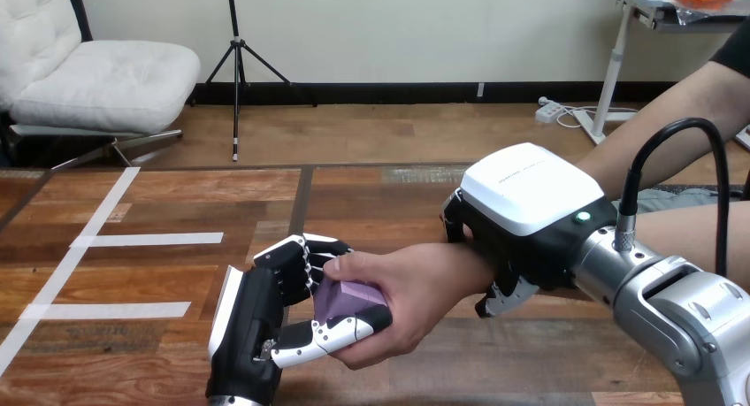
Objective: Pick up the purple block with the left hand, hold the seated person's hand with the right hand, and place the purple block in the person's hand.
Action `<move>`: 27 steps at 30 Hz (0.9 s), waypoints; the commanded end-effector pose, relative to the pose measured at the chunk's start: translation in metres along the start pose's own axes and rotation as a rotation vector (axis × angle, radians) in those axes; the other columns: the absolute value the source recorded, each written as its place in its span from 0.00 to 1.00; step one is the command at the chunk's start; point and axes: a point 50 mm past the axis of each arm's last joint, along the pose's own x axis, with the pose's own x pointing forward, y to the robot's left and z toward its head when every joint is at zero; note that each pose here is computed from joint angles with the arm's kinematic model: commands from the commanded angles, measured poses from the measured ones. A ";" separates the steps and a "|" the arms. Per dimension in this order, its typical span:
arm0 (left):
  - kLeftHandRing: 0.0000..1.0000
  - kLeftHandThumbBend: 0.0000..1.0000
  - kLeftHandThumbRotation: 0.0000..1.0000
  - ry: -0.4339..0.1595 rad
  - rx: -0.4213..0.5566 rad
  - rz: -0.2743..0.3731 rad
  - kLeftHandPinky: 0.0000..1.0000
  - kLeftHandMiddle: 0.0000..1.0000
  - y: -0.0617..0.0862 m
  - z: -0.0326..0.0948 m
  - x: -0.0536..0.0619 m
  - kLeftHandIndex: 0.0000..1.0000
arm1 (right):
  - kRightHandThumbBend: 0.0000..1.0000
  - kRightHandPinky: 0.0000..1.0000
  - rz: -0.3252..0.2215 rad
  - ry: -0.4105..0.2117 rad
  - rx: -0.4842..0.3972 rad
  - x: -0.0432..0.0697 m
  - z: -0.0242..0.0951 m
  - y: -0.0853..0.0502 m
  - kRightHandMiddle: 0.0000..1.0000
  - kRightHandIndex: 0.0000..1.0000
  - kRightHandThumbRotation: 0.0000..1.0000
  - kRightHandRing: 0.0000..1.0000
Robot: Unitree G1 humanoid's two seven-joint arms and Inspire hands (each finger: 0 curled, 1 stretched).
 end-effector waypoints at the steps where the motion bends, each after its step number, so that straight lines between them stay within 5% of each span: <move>1: 0.37 0.82 0.00 -0.077 -0.007 -0.061 0.31 0.44 -0.011 0.013 0.015 0.45 | 0.78 0.25 -0.117 0.023 -0.042 -0.001 -0.007 -0.022 0.42 0.58 0.00 0.32; 16: 0.39 0.81 0.01 -0.091 0.000 -0.070 0.32 0.46 -0.011 0.014 0.015 0.46 | 0.79 0.43 -0.119 0.036 -0.036 -0.005 -0.008 -0.020 0.62 0.67 0.00 0.55; 27: 0.54 0.82 0.19 -0.100 0.054 -0.117 0.44 0.60 -0.009 0.015 0.014 0.61 | 0.81 0.50 -0.183 0.031 0.042 -0.014 -0.011 -0.020 0.68 0.70 0.01 0.62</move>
